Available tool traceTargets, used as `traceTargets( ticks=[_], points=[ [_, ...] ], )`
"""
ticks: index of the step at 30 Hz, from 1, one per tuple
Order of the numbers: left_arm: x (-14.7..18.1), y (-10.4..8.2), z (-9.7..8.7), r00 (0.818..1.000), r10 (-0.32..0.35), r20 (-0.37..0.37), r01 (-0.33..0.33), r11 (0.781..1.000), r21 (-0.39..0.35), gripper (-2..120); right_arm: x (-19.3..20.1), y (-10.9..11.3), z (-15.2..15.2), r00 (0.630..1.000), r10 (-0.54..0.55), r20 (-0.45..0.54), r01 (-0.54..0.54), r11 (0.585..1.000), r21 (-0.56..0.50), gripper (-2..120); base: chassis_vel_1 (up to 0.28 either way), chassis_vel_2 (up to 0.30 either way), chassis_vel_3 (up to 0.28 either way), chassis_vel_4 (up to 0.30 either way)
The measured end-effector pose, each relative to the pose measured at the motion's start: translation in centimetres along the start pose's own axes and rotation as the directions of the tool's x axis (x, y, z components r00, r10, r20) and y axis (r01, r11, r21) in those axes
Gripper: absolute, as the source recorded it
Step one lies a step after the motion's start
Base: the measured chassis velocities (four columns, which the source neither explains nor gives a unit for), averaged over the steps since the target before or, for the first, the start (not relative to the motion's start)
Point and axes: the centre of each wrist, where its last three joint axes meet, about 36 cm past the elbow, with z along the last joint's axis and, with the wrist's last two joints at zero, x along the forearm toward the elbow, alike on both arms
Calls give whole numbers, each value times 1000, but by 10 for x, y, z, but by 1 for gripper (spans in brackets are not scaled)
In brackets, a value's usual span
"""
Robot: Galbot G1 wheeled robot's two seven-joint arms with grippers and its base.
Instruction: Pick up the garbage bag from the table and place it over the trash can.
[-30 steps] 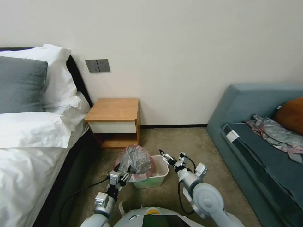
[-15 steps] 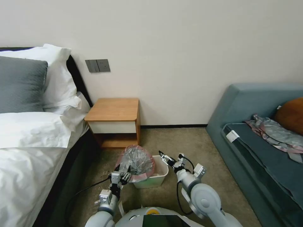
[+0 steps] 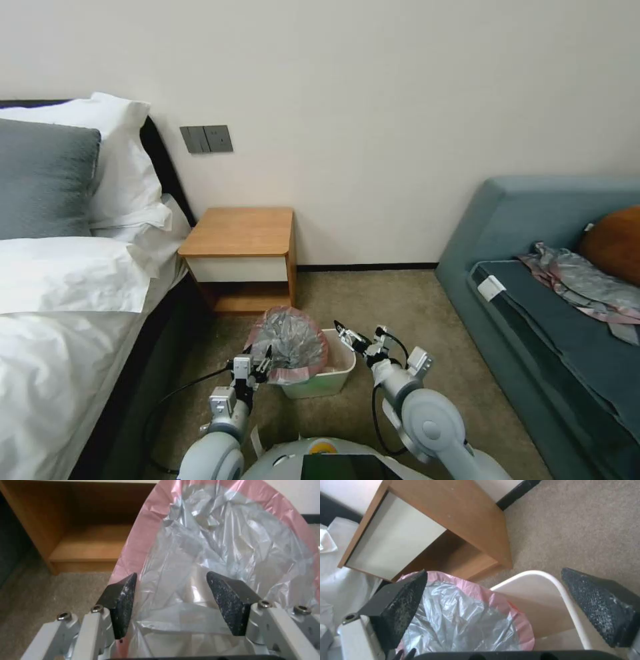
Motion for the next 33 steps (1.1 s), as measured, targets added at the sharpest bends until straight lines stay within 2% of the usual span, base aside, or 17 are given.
traceTargets(
  ticks=[17,33],
  points=[
    [-7,-3,4,999,15,-29,-15,1000,-14,53,-7,-3,7,1000,9,3,-9,1000,5,100,0,0,0,0],
    [-20,-2,-14,993,24,-116,-21,999,28,49,-10,-4,13,1000,22,7,-22,1000,8,100,0,0,0,0]
  ],
)
